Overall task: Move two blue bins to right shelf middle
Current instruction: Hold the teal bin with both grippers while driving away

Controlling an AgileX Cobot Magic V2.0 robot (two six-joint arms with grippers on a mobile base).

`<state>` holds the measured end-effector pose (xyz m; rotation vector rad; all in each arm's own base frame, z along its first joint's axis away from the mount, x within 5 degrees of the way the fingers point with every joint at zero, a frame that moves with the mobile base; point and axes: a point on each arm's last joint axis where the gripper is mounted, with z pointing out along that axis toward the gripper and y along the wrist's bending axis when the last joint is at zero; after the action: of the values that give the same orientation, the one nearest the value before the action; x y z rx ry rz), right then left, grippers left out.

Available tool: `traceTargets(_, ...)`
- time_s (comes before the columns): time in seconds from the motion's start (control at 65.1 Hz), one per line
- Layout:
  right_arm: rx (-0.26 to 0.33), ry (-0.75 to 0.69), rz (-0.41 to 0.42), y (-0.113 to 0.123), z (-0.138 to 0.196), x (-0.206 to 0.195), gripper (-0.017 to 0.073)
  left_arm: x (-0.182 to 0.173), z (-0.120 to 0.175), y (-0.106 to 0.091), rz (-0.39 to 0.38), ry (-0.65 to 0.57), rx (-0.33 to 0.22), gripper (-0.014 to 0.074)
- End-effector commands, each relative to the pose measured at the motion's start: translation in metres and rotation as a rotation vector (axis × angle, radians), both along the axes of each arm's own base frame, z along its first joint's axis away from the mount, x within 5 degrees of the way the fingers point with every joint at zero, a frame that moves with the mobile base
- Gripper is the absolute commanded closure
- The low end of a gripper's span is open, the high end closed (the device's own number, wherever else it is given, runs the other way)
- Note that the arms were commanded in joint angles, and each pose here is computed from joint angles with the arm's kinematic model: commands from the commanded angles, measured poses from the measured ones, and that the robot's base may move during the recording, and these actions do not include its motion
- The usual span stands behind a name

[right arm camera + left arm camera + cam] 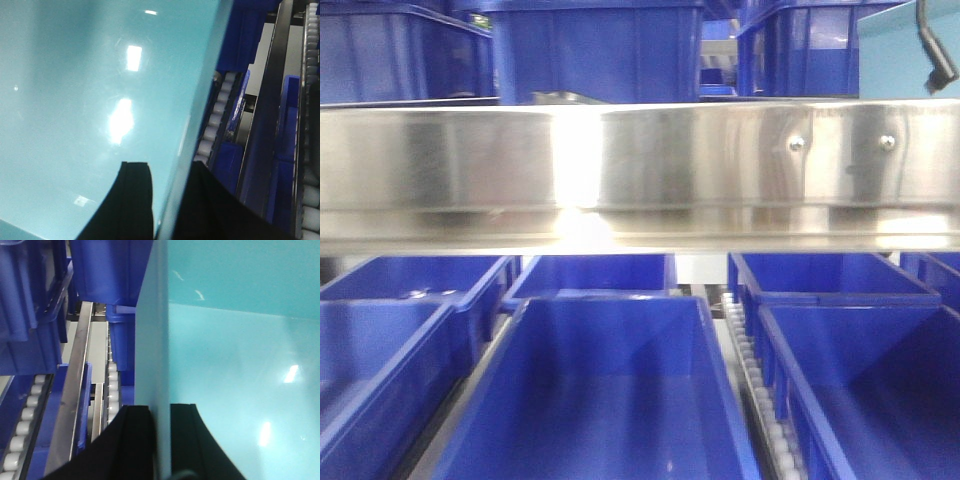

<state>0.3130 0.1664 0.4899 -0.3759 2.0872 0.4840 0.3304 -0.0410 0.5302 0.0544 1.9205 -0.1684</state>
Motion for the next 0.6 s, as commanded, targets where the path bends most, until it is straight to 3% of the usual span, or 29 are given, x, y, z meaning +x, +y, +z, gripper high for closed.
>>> traceTargets(0.0,0.027,-0.052,0.028,0.0011,0.0096,-0.0044,0.0711,-0.005,0.0138,-0.0023,-0.014,-0.093,-0.047,0.0704)
traceTargets(0.584,0.027,-0.052,0.028,0.0011,0.0096,-0.0044,0.0711,-0.005,0.0138,-0.0023,-0.014,-0.093,-0.047,0.0704)
